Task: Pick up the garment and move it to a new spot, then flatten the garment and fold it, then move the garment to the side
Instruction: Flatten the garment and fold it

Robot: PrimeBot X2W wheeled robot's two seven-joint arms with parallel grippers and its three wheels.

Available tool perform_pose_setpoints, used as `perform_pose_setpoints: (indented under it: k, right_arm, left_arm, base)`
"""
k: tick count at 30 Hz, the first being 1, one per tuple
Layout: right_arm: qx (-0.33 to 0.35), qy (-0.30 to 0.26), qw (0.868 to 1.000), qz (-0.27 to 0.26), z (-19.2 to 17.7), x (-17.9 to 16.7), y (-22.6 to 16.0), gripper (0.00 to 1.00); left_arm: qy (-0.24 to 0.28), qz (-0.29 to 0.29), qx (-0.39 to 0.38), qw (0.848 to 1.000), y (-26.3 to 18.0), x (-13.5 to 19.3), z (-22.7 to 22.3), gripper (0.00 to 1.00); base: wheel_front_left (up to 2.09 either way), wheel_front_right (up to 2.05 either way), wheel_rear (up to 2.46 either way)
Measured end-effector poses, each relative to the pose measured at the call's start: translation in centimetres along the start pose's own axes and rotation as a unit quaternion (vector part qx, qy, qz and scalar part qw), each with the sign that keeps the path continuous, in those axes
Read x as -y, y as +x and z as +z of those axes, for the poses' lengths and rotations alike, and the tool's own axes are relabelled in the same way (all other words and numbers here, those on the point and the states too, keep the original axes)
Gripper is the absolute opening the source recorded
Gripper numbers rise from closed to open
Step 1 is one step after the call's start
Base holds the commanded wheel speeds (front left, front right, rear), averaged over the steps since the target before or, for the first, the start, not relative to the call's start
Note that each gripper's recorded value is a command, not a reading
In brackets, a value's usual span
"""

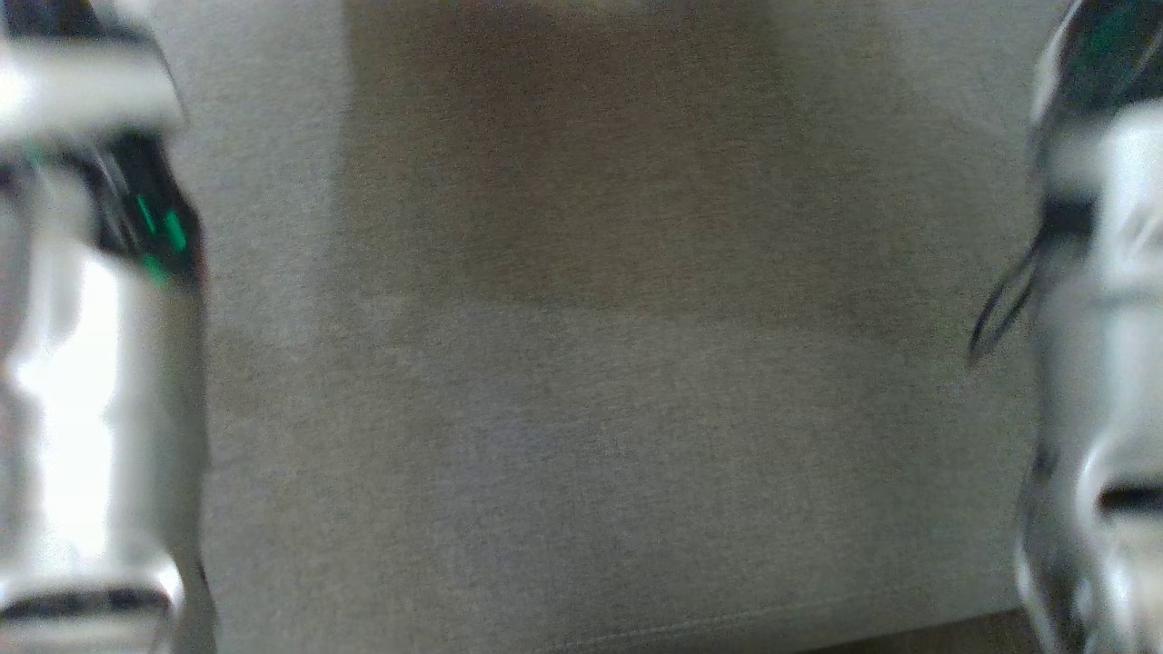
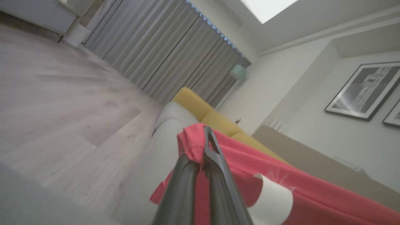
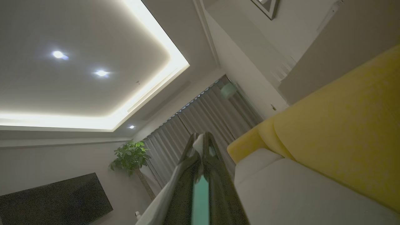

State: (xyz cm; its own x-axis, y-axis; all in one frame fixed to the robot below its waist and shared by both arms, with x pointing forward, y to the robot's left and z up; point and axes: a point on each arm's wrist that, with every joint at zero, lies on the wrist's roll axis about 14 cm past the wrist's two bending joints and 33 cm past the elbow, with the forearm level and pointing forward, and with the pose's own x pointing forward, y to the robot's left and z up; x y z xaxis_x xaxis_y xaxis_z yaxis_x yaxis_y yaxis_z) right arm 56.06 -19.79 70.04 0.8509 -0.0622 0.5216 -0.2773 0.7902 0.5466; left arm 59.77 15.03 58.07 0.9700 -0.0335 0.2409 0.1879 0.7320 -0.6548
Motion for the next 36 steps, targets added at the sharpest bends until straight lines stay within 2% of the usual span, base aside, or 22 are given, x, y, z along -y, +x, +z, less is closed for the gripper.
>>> perform_pose_setpoints:
  k: [3, 5, 8, 11, 13, 22, 36]
  right_arm:
    - [-0.085, 0.016, 0.994, -0.063, -5.0, 4.0, -7.0, 0.00]
    - [-0.148, 0.024, 0.984, -0.100, -8.2, 5.8, -12.4, 0.00]
    - [-0.211, 0.048, 0.963, -0.163, -10.8, 7.8, -19.8, 0.00]
    - [-0.241, 0.071, 0.945, -0.209, -11.7, 8.5, -24.9, 0.00]
    - [-0.247, 0.080, 0.939, -0.224, -11.6, 8.5, -26.6, 0.00]
    - [-0.256, 0.089, 0.934, -0.234, -10.1, 7.5, -30.4, 0.00]
    - [-0.282, 0.082, 0.918, -0.267, -8.2, 7.8, -37.7, 0.00]
  left_arm:
    - [-0.012, 0.080, -0.065, 0.995, -5.1, -5.1, -5.5, 0.00]
    - [-0.024, 0.124, -0.097, 0.987, -8.5, -7.4, -8.2, 0.00]
    - [-0.015, 0.153, -0.152, 0.976, -13.0, -8.9, -11.5, 0.00]
    - [-0.021, 0.158, -0.154, 0.975, -14.2, -8.7, -11.7, 0.00]
    - [-0.022, 0.158, -0.156, 0.975, -14.8, -8.5, -11.7, 0.00]
    - [-0.027, 0.186, -0.165, 0.968, -20.0, -8.8, -10.8, 0.00]
    - [-0.042, 0.231, -0.212, 0.948, -30.8, -9.4, -11.2, 0.00]
  base:
    - [0.00, 0.00, 0.00]
    - [0.00, 0.00, 0.00]
    - [0.00, 0.00, 0.00]
    - [0.00, 0.00, 0.00]
    - [0.00, 0.00, 0.00]
    - [0.00, 0.00, 0.00]
    - [0.00, 0.00, 0.00]
